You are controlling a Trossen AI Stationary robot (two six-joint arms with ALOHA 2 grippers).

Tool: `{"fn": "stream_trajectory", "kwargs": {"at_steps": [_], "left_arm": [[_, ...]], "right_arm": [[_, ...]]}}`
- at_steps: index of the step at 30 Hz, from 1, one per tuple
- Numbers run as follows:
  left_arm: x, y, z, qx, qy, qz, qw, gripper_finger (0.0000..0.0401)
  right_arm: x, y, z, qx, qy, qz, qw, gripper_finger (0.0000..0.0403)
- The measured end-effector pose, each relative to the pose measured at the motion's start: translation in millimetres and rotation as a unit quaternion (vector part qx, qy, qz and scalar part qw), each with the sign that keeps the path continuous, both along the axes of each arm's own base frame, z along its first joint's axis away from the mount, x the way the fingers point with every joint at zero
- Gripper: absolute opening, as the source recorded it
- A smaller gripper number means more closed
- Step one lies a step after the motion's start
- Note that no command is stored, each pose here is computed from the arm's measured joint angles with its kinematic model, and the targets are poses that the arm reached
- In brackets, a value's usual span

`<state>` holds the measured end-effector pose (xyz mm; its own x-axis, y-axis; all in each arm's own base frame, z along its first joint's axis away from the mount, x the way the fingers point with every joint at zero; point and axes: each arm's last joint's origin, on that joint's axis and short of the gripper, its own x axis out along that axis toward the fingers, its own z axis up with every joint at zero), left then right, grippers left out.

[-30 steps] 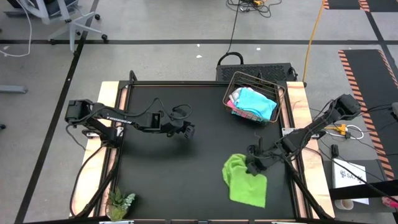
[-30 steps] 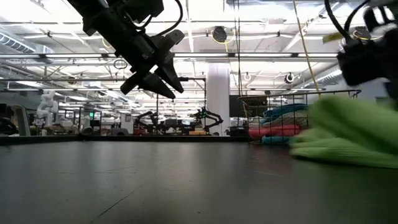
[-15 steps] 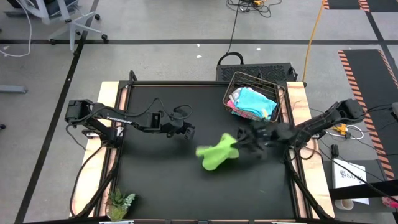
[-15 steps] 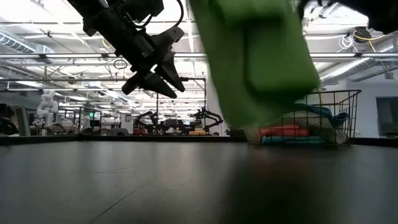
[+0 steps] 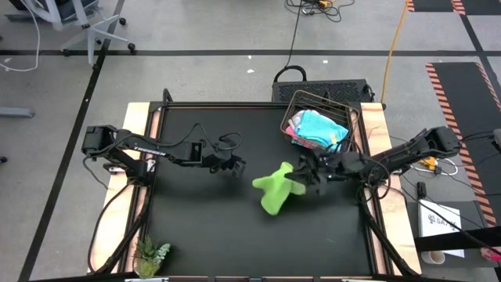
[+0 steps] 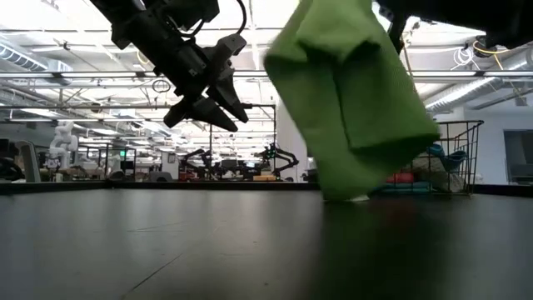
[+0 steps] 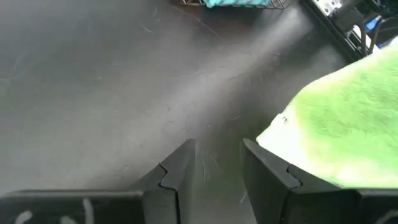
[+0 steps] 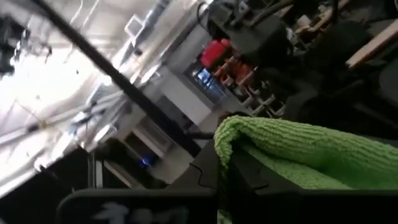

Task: Fold microfiber towels
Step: Fold the green towel

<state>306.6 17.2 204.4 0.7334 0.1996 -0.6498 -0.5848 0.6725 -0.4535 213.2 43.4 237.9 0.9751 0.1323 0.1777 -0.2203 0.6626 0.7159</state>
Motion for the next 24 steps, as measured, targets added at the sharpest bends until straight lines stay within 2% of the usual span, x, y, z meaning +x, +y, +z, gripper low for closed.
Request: {"fn": "stream_trajectory", "kwargs": {"at_steps": [2,5,8,11,14,16,19,24], "left_arm": [[0,0,0,-0.003,0.000,-0.003,1.000,0.0127],[0,0,0,-0.003,0.000,-0.003,1.000,0.0127],[0,0,0,-0.009,-0.005,0.000,1.000,0.0127],[6,-3,7,-0.039,-0.054,-0.018,0.998,0.0127],[13,-11,18,-0.039,-0.117,-0.047,0.991,0.0127],[15,-15,22,-0.025,-0.136,-0.059,0.989,0.0127],[16,-18,23,-0.010,-0.143,-0.066,0.987,0.0127],[15,-24,21,-0.038,-0.132,-0.110,0.984,0.0127]], "right_arm": [[0,-3,1,0.022,-0.002,-0.007,1.000,0.0000],[-1,-8,11,0.035,-0.052,-0.015,0.998,0.0000],[-5,-12,23,0.023,-0.123,-0.022,0.992,0.0000],[-8,-15,29,0.007,-0.156,-0.014,0.988,0.0000],[-8,-16,30,0.006,-0.161,-0.018,0.987,0.0000],[-7,-17,29,0.006,-0.160,-0.020,0.987,0.0000],[-8,-17,29,0.006,-0.161,-0.020,0.987,0.0000],[-11,-18,33,0.007,-0.173,-0.020,0.985,0.0000]]}}
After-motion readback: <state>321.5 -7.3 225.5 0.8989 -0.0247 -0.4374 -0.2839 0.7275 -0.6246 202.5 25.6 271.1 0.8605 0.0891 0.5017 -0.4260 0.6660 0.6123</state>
